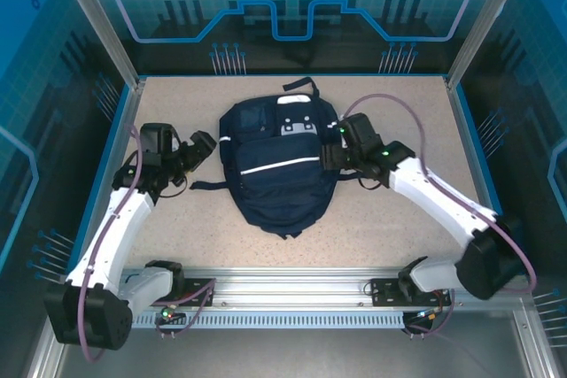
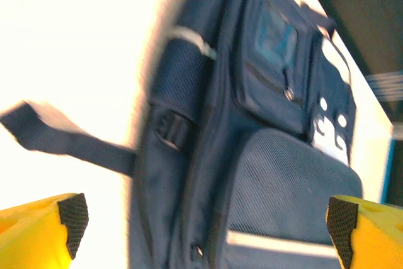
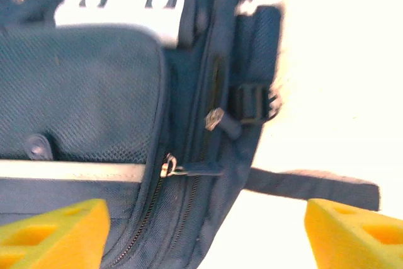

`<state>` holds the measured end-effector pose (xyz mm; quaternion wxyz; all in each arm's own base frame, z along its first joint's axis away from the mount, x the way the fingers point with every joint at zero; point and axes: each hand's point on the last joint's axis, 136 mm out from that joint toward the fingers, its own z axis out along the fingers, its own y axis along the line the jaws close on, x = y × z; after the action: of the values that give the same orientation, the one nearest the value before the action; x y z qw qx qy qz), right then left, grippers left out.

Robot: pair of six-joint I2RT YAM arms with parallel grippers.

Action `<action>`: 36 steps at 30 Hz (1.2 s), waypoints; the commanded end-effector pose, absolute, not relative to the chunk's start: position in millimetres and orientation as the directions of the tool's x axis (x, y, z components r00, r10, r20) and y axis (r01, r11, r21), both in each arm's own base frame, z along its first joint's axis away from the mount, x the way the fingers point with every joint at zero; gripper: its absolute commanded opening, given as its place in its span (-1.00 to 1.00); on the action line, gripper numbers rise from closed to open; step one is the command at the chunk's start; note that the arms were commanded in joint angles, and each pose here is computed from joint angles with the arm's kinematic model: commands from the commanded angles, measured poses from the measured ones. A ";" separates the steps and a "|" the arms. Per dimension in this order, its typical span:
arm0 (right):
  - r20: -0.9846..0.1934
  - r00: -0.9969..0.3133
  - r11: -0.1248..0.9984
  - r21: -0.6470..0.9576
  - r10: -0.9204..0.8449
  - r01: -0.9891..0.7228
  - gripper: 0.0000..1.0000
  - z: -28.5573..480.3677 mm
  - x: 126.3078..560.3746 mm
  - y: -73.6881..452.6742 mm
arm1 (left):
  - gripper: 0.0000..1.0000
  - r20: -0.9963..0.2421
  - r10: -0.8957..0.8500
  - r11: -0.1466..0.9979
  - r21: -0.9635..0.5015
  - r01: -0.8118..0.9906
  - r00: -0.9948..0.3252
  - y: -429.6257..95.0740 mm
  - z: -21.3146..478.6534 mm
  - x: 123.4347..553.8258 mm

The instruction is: Pack books, pencil case, and school supplies into a backpack

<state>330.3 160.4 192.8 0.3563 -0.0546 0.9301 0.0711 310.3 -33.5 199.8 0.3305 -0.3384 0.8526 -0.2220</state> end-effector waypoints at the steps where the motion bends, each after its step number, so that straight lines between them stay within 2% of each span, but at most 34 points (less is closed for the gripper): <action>1: -0.791 -0.612 1.000 -0.007 -0.014 -0.014 0.99 232.7 341.6 112.3 | 0.97 -0.623 -0.678 0.721 -0.459 -0.519 -0.391 24.0 216.9 313.3; 4: -0.849 -0.528 0.988 -0.074 0.010 0.137 1.00 247.2 346.6 67.4 | 0.98 -0.740 -0.598 0.749 -0.378 -0.544 -0.309 49.0 215.1 319.7; 7: -0.873 -0.485 0.955 -0.097 0.055 0.282 1.00 239.4 350.5 23.2 | 0.98 -0.812 -0.524 0.768 -0.321 -0.554 -0.256 63.6 209.8 325.8; 9: -0.881 -0.465 0.927 -0.100 0.085 0.361 1.00 229.7 353.0 -3.2 | 0.97 -0.840 -0.474 0.788 -0.271 -0.552 -0.264 67.9 200.3 330.5; 10: -0.870 -0.486 0.913 -0.128 0.084 0.387 1.00 207.8 349.8 -16.4 | 0.98 -0.849 -0.451 0.801 -0.251 -0.544 -0.274 68.2 194.6 333.8; 14: -0.858 -0.507 0.889 -0.165 0.084 0.427 1.00 165.4 349.4 -45.9 | 0.97 -0.877 -0.361 0.851 -0.170 -0.497 -0.317 66.4 170.5 342.5; 20: -0.851 -0.526 0.937 -0.194 -0.014 0.289 1.00 130.0 362.8 -34.4 | 0.97 -0.914 -0.247 0.928 -0.128 -0.350 -0.321 48.7 147.8 357.2; 26: -0.912 -0.407 0.988 -0.104 -0.048 0.118 1.00 126.6 377.7 -4.4 | 0.97 -0.947 -0.166 0.978 -0.122 -0.170 -0.274 22.6 143.3 373.7; 29: -0.921 -0.384 0.991 -0.101 -0.058 0.092 1.00 123.4 383.1 -0.8 | 0.97 -0.955 -0.141 0.986 -0.113 -0.121 -0.261 15.4 139.0 378.9; 36: -0.927 -0.372 0.995 -0.073 -0.044 0.064 0.99 109.3 392.2 3.9 | 0.97 -0.955 -0.144 0.985 -0.113 -0.131 -0.258 17.8 116.8 383.0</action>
<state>383.5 2.8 99.4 0.5280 0.0109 0.8470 -0.0606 380.0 16.8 110.3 0.5729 -0.0974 0.8138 -0.0036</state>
